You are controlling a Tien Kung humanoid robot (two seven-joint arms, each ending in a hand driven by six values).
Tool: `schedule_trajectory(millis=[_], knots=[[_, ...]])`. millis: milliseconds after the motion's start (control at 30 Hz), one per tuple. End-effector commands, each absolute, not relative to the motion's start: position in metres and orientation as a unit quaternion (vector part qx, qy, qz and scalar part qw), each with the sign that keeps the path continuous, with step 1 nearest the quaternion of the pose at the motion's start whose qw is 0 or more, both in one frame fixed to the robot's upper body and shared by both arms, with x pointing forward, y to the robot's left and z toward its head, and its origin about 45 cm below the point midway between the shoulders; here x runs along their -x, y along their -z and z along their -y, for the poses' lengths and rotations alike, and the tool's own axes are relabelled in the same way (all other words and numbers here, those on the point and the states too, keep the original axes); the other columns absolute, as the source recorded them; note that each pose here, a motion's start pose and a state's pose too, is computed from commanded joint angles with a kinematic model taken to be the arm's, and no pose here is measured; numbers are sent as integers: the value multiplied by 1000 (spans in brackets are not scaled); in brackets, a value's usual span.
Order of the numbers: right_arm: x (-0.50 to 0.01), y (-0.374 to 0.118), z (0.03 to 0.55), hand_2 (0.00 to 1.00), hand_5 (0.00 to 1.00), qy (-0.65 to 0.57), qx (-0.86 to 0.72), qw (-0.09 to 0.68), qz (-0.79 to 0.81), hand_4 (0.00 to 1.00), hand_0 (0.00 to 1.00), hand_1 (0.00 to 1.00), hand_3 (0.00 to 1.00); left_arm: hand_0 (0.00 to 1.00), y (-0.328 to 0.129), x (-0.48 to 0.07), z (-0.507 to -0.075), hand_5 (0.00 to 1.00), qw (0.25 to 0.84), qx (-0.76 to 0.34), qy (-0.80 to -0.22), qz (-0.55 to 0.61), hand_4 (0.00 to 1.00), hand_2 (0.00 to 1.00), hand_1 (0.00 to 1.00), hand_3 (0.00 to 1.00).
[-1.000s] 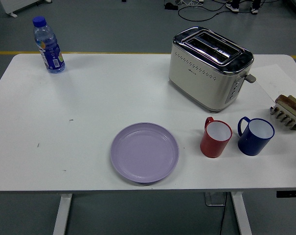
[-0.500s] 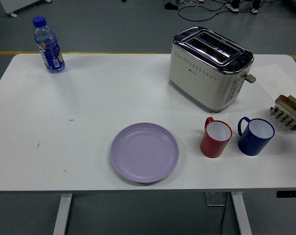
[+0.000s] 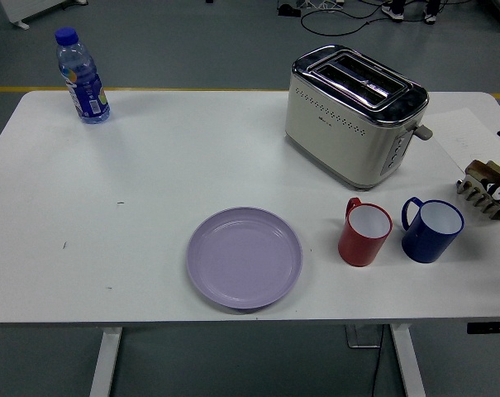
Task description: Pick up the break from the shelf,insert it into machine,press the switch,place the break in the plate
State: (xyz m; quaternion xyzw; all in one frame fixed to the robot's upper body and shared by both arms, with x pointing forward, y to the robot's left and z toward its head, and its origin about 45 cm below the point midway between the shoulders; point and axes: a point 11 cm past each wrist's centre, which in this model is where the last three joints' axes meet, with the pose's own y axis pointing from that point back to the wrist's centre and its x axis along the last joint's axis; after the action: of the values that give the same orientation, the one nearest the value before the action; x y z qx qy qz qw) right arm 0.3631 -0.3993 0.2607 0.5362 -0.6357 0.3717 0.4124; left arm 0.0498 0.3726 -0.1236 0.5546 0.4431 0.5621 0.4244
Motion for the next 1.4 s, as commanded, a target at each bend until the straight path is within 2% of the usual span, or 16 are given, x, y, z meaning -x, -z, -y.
schedule_trajectory(millis=[500,533,700,733,900,933,1100,1133,1300,1333,1400], knots=[[-383,-236,392,900,133,-348,-531,446,631,826,918,826,872,665,124,-50,-372,998,424,-555,-561,-443,537,748,629,718],[-384,-236,393,832,146,-348,-528,448,632,828,846,780,853,666,124,-50,-372,998,424,-555,-561,-444,537,749,629,717],[-391,-237,393,832,146,-364,-502,467,630,828,846,780,853,666,124,-50,-372,998,424,-555,-561,-444,537,749,629,717],[-392,-237,393,640,146,-367,-498,471,629,818,645,629,772,666,124,-50,-372,998,424,-555,-561,-444,539,749,629,717],[-397,-235,393,640,146,-375,-483,486,625,818,645,629,772,666,124,-50,-372,998,424,-555,-561,-444,539,749,629,717],[-397,-234,392,579,146,-375,-483,489,622,801,548,580,725,668,124,-50,-372,998,424,-556,-561,-445,538,751,629,718],[-400,-228,389,579,146,-374,-485,499,613,801,548,580,725,668,124,-48,-372,998,423,-557,-559,-445,538,751,629,718],[-400,-227,388,541,147,-374,-486,502,610,786,468,531,675,668,124,-47,-371,998,423,-558,-558,-445,538,749,628,717],[-402,-224,388,541,147,-375,-477,515,606,786,468,531,675,668,124,-46,-372,998,423,-559,-557,-445,538,749,628,717],[-402,-224,389,511,139,-374,-474,516,607,756,437,502,622,669,124,-46,-371,998,423,-559,-557,-445,537,751,628,716],[-404,-225,388,511,139,-378,-471,512,611,756,437,502,622,669,124,-46,-371,998,423,-559,-557,-445,537,751,628,716]])
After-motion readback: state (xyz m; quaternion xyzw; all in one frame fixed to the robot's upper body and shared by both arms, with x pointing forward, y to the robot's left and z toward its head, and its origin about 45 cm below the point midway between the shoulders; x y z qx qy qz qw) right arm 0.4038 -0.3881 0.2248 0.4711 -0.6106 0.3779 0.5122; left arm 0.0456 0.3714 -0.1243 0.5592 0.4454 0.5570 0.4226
